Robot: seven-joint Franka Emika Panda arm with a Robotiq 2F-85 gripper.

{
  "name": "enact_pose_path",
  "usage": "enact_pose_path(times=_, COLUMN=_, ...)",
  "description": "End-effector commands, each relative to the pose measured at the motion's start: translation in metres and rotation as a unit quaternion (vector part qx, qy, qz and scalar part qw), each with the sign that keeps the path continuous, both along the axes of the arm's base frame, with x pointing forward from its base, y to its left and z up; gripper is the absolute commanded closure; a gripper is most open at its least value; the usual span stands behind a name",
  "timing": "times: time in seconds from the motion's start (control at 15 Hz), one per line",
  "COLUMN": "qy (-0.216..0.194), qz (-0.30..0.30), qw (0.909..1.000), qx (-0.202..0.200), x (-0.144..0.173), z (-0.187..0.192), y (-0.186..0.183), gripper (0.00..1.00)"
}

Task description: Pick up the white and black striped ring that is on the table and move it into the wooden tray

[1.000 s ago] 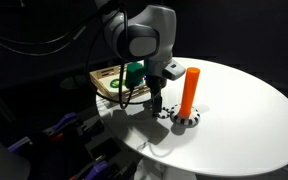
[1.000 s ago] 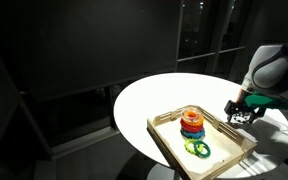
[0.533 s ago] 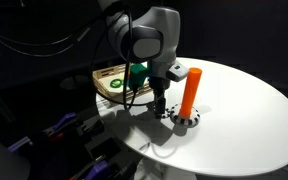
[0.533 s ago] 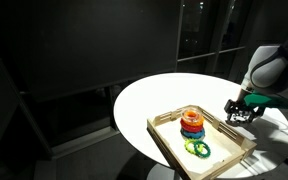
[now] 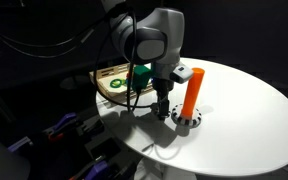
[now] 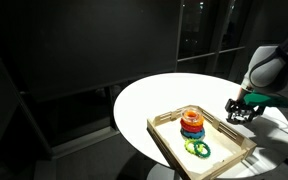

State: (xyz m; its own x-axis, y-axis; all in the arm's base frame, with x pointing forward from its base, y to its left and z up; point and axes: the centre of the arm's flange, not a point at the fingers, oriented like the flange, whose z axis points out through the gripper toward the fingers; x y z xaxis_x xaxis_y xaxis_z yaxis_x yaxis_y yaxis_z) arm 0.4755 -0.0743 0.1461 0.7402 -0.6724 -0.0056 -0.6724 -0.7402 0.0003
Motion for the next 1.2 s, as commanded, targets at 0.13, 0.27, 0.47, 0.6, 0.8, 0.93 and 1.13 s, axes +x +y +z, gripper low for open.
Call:
enact_pose_path(times=0.13, qy=-0.004, qz=0.0, qw=1.0, qx=-0.004, x=0.007, z=0.006, y=-0.009, gripper=0.5)
enact_pose_path(times=0.27, qy=-0.01, qz=0.003, qw=0.9999, qx=-0.001, x=0.007, z=0.015, y=-0.006, gripper=0.58)
enact_pose_path(times=0.47, qy=-0.011, qz=0.016, qw=0.9998, qx=0.008, x=0.004, z=0.028, y=0.003, gripper=0.59)
enact_pose_path(times=0.6, qy=-0.011, qz=0.032, qw=0.9992, qx=0.019, x=0.003, z=0.037, y=0.013, gripper=0.59)
enact_pose_path(times=0.8, qy=-0.012, qz=0.059, qw=0.9977, qx=0.032, x=0.003, z=0.053, y=0.033, gripper=0.59)
enact_pose_path(times=0.93, qy=-0.011, qz=0.079, qw=0.9961, qx=0.037, x=0.003, z=0.063, y=0.046, gripper=0.59)
enact_pose_path(times=1.13, qy=-0.011, qz=0.113, qw=0.9928, qx=0.039, x=0.002, z=0.075, y=0.063, gripper=0.59)
